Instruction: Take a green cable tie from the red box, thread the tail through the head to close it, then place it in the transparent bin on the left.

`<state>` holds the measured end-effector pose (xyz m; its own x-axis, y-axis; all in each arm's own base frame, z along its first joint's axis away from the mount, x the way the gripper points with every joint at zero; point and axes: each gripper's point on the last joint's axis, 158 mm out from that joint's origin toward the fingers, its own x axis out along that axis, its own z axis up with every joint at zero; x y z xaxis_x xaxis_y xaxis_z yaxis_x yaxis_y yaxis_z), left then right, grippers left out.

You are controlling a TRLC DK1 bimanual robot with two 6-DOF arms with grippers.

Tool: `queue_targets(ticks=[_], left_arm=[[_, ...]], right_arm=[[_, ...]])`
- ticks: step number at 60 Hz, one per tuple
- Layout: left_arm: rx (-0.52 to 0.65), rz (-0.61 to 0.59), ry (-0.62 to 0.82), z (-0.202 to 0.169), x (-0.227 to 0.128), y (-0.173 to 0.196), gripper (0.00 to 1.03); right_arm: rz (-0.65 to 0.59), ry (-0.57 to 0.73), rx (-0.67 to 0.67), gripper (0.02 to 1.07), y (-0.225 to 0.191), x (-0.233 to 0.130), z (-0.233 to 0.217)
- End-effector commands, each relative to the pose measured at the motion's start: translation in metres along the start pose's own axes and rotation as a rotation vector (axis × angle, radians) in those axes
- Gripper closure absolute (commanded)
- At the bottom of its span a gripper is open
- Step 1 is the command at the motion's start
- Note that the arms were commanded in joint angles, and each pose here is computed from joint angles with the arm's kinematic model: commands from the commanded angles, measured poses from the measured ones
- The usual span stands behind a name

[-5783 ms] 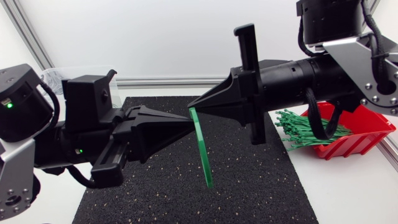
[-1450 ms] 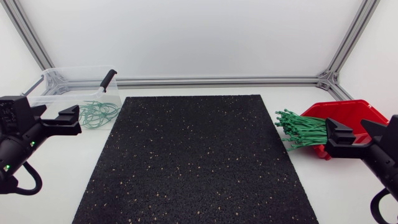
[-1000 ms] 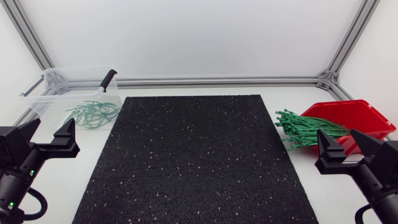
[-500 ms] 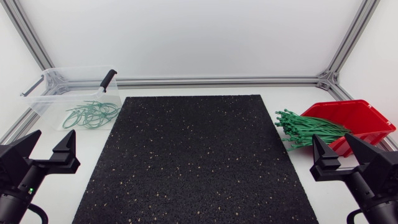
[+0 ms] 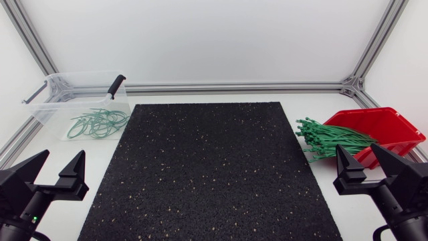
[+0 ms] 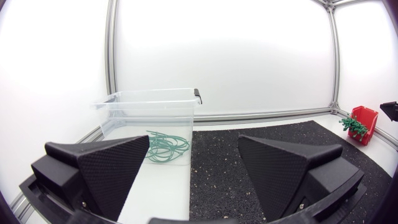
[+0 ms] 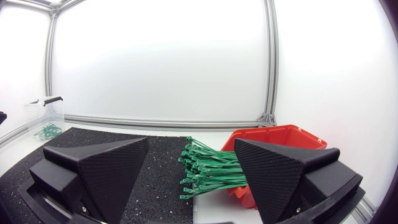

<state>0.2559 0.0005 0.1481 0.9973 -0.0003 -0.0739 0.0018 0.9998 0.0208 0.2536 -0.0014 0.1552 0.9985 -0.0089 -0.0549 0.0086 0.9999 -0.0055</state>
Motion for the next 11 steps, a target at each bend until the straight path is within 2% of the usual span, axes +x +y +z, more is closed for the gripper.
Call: queue_targets(ticks=[1, 11], left_arm=[[-0.021, -0.014, 0.023, -0.0166, 0.0005, -0.0035, 0.04], [-0.021, -0.014, 0.023, -0.0166, 0.0005, -0.0035, 0.04]], right_arm=[[-0.001, 0.002, 0.005, 0.07, -0.0005, 0.0011, -0.0061], [-0.001, 0.002, 0.005, 0.07, -0.0005, 0.0011, -0.0061]])
